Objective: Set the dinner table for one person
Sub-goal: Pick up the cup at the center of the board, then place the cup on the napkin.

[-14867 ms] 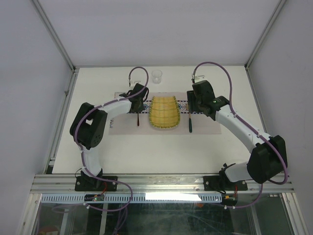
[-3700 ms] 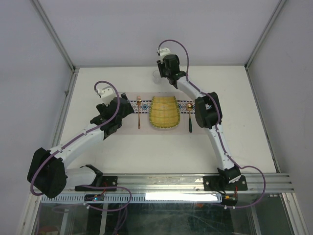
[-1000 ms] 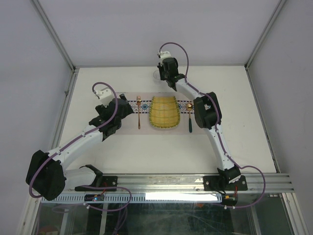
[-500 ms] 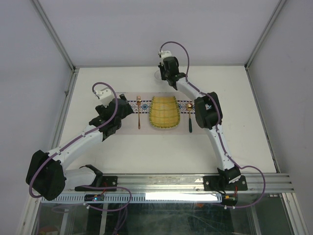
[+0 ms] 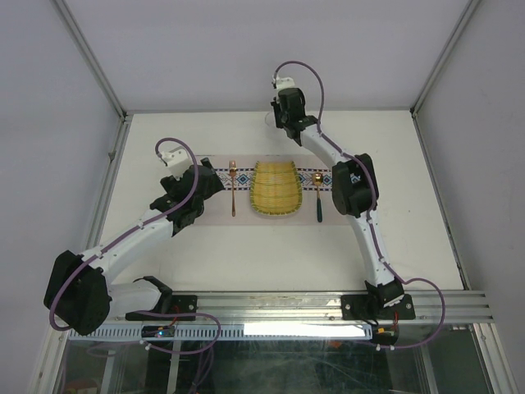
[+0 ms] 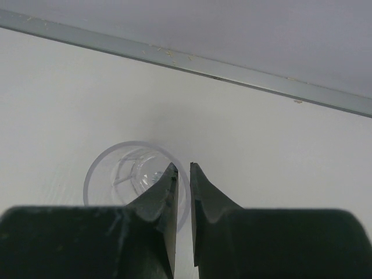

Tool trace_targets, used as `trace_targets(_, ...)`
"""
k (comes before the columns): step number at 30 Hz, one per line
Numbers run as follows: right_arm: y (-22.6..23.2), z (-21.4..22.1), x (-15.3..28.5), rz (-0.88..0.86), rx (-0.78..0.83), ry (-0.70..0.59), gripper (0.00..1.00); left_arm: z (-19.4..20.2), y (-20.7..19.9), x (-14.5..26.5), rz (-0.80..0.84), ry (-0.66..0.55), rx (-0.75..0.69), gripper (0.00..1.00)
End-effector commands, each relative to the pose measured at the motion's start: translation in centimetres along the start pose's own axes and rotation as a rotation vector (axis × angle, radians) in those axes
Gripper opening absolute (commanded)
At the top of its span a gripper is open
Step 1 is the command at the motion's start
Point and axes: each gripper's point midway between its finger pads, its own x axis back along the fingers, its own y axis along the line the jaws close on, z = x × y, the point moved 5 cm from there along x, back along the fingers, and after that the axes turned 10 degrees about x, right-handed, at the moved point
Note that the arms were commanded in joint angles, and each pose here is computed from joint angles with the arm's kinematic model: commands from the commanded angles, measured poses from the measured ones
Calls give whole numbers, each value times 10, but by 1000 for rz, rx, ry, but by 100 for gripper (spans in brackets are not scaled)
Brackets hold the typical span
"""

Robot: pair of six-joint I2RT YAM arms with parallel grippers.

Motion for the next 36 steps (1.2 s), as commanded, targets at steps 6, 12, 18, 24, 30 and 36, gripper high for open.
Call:
trace_targets(6,-55,-75,57,143,-89,-99,0,-7,-5,-1,17,-24,38,99)
trace_targets(12,-81,-63,75,202,-135,-12,0,-7,-3,1,21,-24,46,99)
trace_targets(18,-107,-42,94,238,-193,66,0,-7,-3,3,29,-22,52,99)
trace_targets(24,-121,-27,117,252,-228,110,0,-6,-1,6,38,-15,65,99)
trace_targets(30,-119,-12,134,231,-234,135,0,-5,1,8,47,-10,78,99)
trace_targets(36,-113,6,150,200,-245,169,0,-5,2,11,55,-7,88,99)
